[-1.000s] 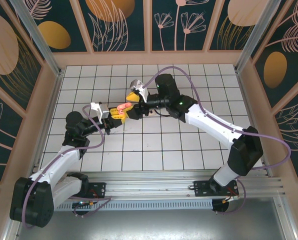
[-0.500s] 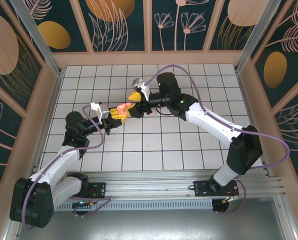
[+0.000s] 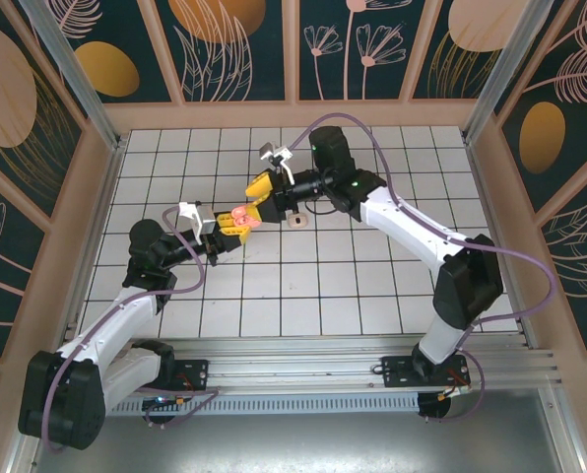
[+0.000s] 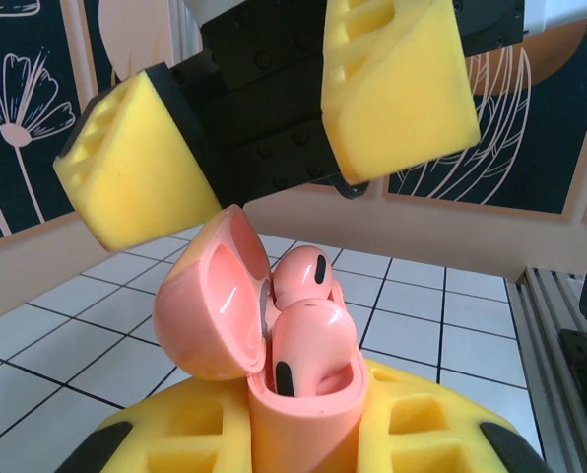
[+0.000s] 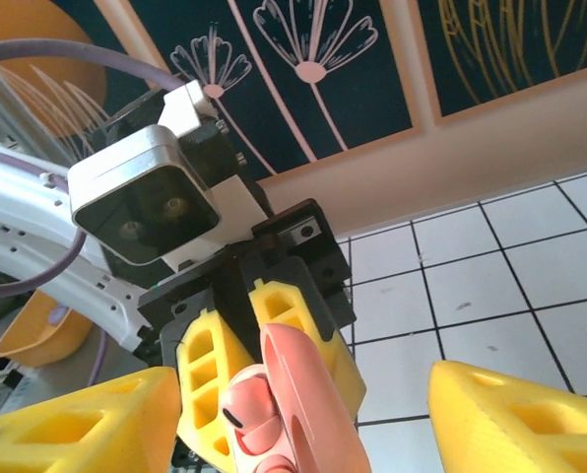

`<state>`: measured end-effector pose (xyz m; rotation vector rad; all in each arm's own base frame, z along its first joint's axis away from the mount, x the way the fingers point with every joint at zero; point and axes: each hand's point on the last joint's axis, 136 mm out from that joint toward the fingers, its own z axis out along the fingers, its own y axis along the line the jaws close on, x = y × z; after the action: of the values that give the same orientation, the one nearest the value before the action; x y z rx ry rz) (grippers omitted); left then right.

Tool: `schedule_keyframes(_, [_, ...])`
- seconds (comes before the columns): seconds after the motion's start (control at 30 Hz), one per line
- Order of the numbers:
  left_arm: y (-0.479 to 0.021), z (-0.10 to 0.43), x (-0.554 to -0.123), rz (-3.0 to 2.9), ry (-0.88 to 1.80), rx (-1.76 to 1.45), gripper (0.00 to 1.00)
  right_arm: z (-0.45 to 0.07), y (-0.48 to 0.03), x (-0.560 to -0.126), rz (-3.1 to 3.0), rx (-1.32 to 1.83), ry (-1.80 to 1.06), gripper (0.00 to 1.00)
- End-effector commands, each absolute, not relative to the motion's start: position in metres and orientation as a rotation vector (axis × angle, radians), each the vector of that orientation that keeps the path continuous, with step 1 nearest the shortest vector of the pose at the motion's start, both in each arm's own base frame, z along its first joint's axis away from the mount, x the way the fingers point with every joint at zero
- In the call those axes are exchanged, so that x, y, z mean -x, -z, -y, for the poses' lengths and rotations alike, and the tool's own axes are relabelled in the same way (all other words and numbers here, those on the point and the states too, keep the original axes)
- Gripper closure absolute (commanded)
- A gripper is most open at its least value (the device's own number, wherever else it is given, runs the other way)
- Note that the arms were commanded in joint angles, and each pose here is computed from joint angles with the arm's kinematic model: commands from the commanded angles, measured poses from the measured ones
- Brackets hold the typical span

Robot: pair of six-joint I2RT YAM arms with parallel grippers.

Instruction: Insert the wireless bluetooth earbuds into the charging case

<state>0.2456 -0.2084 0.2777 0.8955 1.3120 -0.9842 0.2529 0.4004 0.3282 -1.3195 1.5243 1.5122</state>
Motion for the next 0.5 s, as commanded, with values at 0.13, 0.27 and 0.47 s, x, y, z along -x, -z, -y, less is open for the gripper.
schedule_keyframes(0.13, [-0.297,0.21,-0.242,-1.238,0.949,-0.929,0.93,-0.395,-0.343,-0.23,-1.454,1.409,-1.625,0.44])
schedule_keyframes(0.27, [-0.293,0.21,-0.246,-1.26,0.947,-0.92,0.93,-0.386,-0.347,-0.219,-1.426,1.413,-1.619,0.48])
schedule_keyframes(0.47, [-0.291,0.21,-0.251,-1.29,0.957,-0.899,0.93,-0.371,-0.349,-0.215,-1.428,1.358,-1.581,0.51])
